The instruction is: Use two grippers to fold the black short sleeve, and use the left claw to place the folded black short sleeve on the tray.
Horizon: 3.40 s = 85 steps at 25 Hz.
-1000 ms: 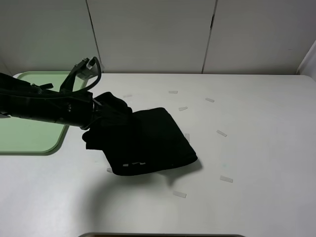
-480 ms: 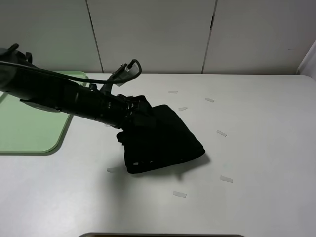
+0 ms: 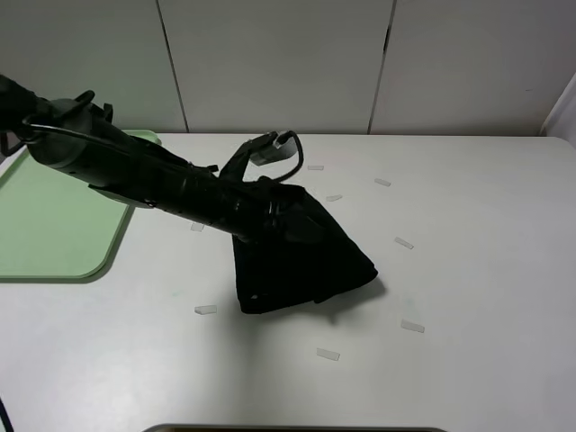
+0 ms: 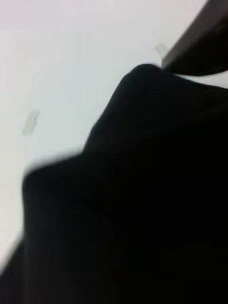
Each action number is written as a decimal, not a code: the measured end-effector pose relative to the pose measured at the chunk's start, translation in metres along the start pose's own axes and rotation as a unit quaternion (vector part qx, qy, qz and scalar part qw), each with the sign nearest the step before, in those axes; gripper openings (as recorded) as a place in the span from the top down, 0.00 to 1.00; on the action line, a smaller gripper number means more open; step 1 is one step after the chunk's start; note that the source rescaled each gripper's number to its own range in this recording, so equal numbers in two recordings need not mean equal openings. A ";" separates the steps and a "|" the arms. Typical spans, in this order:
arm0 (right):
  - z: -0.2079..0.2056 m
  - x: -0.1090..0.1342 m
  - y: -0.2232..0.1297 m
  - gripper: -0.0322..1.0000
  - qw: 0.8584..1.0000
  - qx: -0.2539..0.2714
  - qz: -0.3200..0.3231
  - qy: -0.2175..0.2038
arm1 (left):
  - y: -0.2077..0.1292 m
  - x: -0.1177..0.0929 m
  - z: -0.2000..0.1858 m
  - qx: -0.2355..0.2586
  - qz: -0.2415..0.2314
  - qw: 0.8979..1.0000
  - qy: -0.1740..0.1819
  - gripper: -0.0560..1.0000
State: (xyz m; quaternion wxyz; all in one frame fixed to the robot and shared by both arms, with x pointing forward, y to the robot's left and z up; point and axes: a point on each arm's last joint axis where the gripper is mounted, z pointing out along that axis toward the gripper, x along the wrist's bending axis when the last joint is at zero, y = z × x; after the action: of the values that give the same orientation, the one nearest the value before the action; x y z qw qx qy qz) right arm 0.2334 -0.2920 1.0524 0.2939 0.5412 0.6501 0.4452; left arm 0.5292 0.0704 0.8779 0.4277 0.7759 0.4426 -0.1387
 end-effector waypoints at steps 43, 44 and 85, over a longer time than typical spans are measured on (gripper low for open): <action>0.000 0.000 0.000 0.00 1.000 0.000 0.001 0.002 | 0.067 -0.020 -0.076 -0.132 0.313 0.940 0.036 0.37; 0.000 0.000 0.000 0.00 1.000 0.000 0.001 0.002 | 0.060 -0.014 -0.076 -0.121 0.318 0.939 0.051 0.37; 0.000 0.000 0.000 0.00 1.000 0.000 0.001 0.002 | 0.043 -0.024 0.041 -0.058 0.436 0.896 -0.063 0.17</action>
State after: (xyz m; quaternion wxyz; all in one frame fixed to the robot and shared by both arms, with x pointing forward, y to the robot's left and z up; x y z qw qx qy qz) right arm 0.2334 -0.2917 1.0525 0.2924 0.5411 0.6500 0.4463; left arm 0.5566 0.0139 0.8907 0.5169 0.8543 0.0394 0.0390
